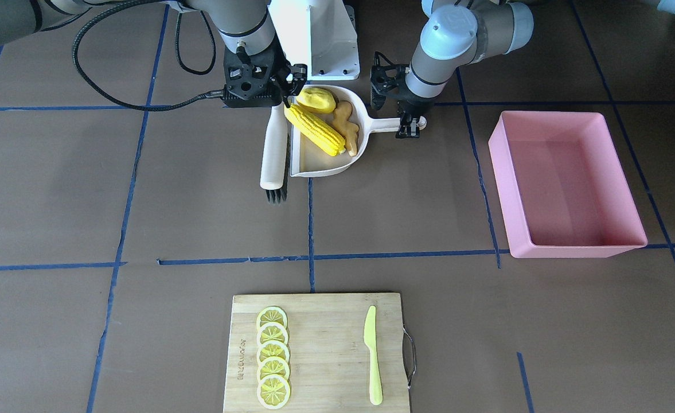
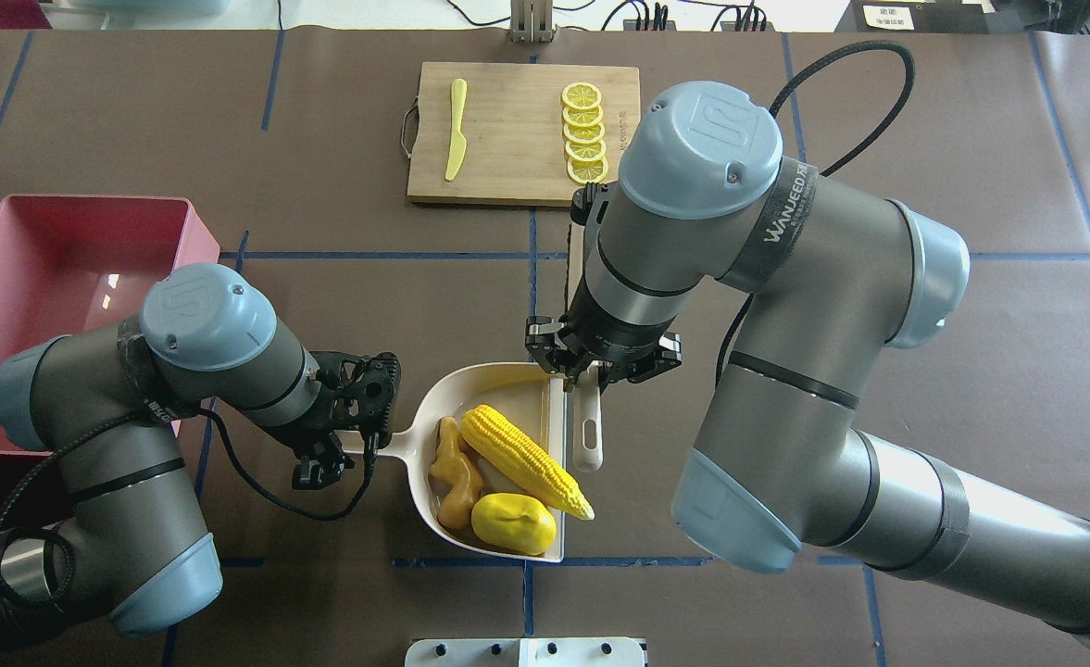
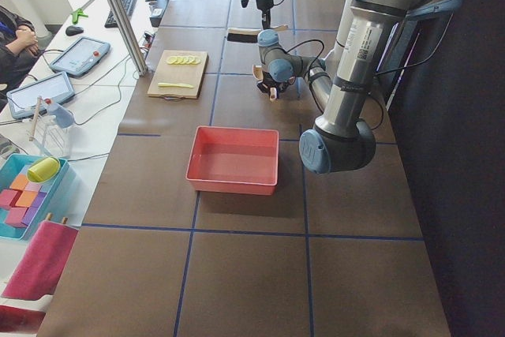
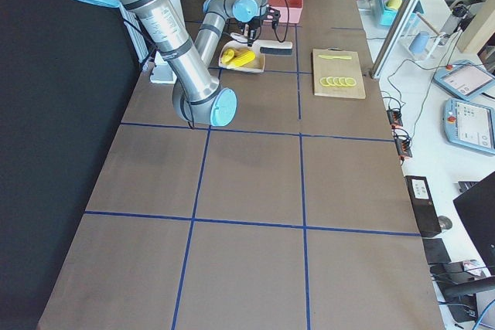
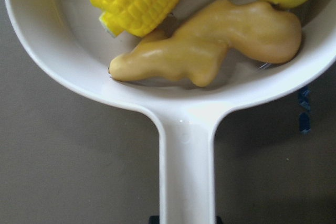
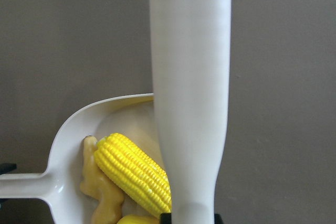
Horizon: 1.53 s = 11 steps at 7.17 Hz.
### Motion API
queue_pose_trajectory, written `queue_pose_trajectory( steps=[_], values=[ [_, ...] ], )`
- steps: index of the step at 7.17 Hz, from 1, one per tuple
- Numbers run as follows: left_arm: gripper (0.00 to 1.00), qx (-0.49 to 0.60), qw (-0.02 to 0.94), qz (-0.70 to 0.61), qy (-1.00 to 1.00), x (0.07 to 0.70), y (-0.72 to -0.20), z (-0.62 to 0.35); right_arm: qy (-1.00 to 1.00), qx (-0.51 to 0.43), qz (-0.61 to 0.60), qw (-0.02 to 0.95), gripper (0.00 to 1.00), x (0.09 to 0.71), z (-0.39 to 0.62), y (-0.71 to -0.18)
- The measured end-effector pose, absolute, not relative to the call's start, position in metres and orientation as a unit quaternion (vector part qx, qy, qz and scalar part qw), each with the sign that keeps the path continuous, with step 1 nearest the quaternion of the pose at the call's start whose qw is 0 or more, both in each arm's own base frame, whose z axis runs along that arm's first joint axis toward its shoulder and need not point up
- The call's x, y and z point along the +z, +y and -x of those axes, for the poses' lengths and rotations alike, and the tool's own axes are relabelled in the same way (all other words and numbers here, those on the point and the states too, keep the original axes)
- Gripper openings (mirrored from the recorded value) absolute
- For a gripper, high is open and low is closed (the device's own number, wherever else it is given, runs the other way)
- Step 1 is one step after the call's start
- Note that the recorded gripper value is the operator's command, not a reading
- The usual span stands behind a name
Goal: Sweep and dump trash into bin
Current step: 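Lift the brush away from the dustpan with the right gripper, then lift the loaded dustpan over the pink bin with the left gripper while the right withdraws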
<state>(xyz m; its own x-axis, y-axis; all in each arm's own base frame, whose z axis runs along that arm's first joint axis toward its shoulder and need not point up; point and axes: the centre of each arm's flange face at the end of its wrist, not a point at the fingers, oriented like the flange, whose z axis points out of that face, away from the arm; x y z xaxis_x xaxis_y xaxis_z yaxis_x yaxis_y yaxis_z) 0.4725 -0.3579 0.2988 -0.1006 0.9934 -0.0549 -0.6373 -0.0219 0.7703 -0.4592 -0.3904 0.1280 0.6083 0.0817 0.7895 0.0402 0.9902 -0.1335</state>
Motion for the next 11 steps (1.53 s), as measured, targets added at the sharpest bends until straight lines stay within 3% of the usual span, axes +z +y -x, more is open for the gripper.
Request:
queue_pose_trajectory(
  steps=[6, 11],
  values=[
    [0.0, 0.614, 0.628, -0.291, 0.379, 0.276, -0.395, -0.416, -0.432, 0.018, 0.056, 0.9, 0.0, 0.146, 0.418, -0.398],
    [0.0, 0.561, 0.647, -0.307, 0.414, 0.269, -0.401, -0.307, -0.427, 0.038, 0.044, 0.902, 0.0, 0.164, 0.377, -0.408]
  ],
)
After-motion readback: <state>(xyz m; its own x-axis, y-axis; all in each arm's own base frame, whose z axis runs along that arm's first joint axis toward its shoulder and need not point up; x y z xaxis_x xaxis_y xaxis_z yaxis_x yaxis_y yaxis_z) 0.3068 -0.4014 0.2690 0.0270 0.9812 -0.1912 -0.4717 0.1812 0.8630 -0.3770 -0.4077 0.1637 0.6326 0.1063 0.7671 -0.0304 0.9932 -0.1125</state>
